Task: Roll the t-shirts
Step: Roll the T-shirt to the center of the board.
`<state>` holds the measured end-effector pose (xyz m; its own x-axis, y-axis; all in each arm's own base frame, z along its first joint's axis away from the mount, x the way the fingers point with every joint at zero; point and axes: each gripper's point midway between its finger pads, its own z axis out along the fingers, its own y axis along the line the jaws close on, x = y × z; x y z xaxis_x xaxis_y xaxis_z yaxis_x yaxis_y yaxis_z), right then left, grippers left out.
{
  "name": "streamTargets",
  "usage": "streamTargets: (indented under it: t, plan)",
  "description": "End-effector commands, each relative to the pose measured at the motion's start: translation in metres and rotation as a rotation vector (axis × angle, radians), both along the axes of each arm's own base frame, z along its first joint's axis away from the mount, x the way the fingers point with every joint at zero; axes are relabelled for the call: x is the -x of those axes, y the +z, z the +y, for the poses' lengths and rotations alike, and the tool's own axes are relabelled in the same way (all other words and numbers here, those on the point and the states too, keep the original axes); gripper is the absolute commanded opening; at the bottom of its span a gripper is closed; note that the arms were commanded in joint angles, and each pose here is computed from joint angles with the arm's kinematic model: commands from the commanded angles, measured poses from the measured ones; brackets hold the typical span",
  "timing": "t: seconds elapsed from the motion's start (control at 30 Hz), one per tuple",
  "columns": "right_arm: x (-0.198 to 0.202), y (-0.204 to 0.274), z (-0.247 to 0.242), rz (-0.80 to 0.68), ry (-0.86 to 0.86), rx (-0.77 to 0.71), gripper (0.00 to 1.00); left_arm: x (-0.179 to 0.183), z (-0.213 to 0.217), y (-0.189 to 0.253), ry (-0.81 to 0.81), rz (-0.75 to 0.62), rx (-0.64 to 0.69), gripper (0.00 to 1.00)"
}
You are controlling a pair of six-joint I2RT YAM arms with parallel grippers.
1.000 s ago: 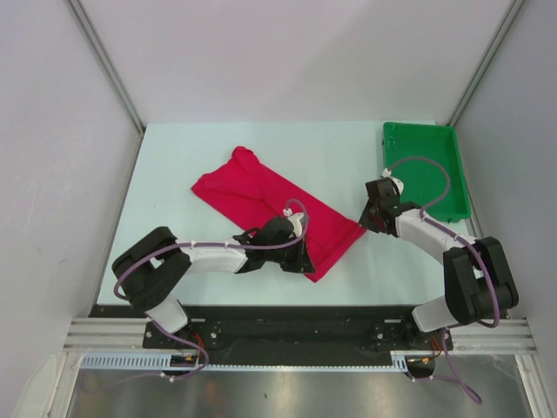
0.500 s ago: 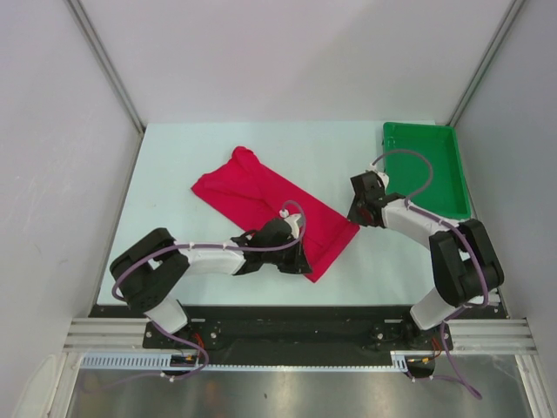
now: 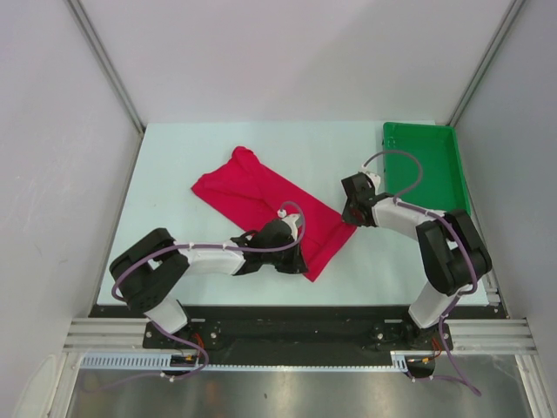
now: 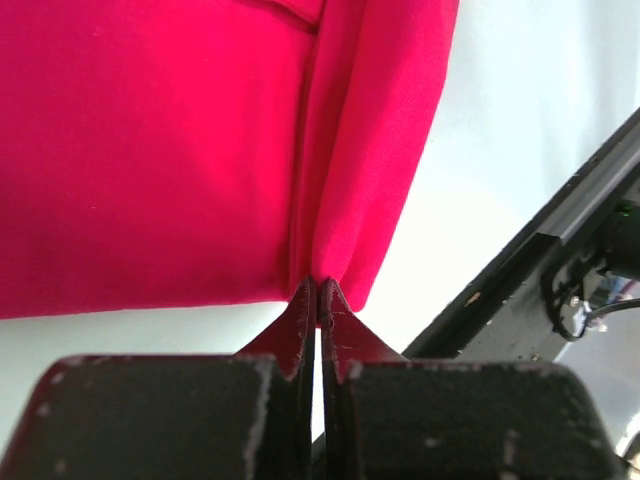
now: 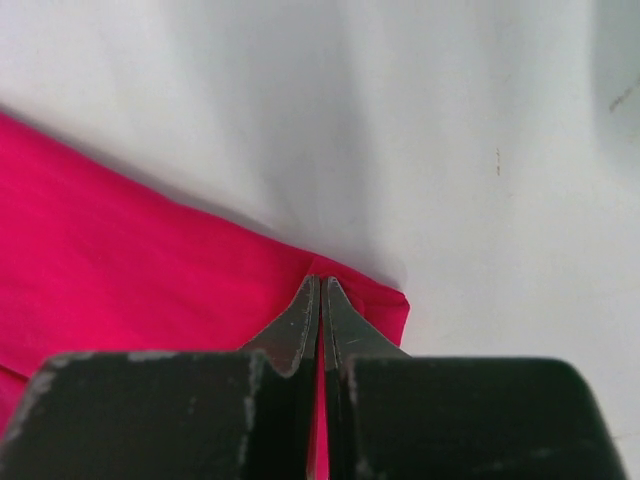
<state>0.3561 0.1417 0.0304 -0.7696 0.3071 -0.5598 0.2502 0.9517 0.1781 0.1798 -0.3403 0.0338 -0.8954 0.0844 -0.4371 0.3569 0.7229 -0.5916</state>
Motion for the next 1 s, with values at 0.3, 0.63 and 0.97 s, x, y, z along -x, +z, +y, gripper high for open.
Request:
streamTargets:
  t: [0.3, 0.63, 0.97]
  plan:
    - [-0.011, -0.023, 0.005, -0.012, 0.001, 0.096, 0.00, -0.008, 0.012, 0.015, -0.025, -0.112, -0.106, 0.02]
    - [-0.008, -0.027, 0.005, -0.004, 0.010, 0.127, 0.00, -0.022, 0.001, 0.067, -0.050, -0.219, -0.064, 0.17]
    - [-0.009, -0.022, 0.007, -0.015, 0.026, 0.123, 0.00, -0.036, -0.019, 0.090, -0.060, -0.250, -0.023, 0.37]
